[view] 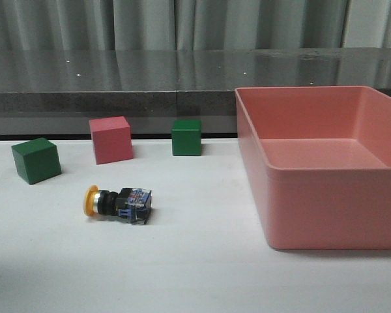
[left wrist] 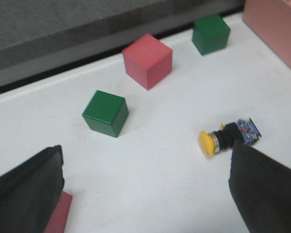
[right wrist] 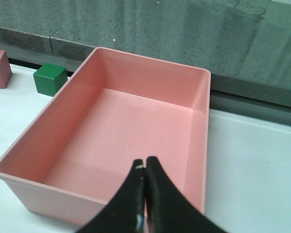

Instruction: Place and stand button with both arms

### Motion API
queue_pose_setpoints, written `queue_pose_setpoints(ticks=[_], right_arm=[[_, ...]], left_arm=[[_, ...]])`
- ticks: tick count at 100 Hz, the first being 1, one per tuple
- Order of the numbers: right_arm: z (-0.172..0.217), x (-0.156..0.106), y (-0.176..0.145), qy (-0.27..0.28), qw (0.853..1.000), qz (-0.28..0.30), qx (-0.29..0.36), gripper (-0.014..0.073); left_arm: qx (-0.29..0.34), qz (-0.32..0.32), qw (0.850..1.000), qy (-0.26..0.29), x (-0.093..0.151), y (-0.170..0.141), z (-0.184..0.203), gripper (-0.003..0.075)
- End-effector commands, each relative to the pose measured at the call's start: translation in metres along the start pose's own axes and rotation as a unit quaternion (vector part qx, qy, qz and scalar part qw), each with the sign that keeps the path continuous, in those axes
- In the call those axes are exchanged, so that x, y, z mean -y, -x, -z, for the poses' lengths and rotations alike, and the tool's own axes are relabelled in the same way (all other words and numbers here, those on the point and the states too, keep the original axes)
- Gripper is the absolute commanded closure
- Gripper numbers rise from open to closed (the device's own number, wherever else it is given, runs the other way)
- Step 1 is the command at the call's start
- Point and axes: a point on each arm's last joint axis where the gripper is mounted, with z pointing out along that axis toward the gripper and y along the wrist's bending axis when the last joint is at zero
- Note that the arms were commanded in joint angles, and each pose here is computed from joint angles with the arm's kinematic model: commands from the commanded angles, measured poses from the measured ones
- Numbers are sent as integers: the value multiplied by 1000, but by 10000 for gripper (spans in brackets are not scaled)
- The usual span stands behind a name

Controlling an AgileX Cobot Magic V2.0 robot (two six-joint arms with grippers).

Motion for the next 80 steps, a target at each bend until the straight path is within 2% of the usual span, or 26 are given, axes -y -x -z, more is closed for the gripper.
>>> queue_pose_setpoints(ticks=[1, 10, 19, 25, 30, 53, 66, 80], right_arm=[[3, 3, 12, -12, 999, -4, 37, 657], [3, 3, 12, -10, 999, -4, 33, 657], [3, 2, 10, -7, 1000, -4, 26, 657], [3, 2, 10, -6, 1000, -4, 23, 657], [3, 2, 10, -6, 1000, -4, 22, 657], [3, 2, 10, -6, 1000, -4, 22, 657], [3, 2, 10, -6, 1000, -4, 22, 657], [3, 2, 10, -6, 1000, -4, 22, 657]], left_arm=[[3, -41, 998, -39, -2, 15, -18, 63], [-36, -92, 986, -131, 3, 20, -45, 63], [-33, -151, 958, -240, 10, 28, -70, 63], [-17, -182, 942, -282, 11, 33, -87, 63], [-8, -193, 937, -291, 8, 40, -99, 63], [-17, -186, 935, -300, -3, 50, -136, 65], [2, -144, 938, -315, -1, 53, -143, 65], [4, -128, 927, -351, 4, 52, -142, 65]])
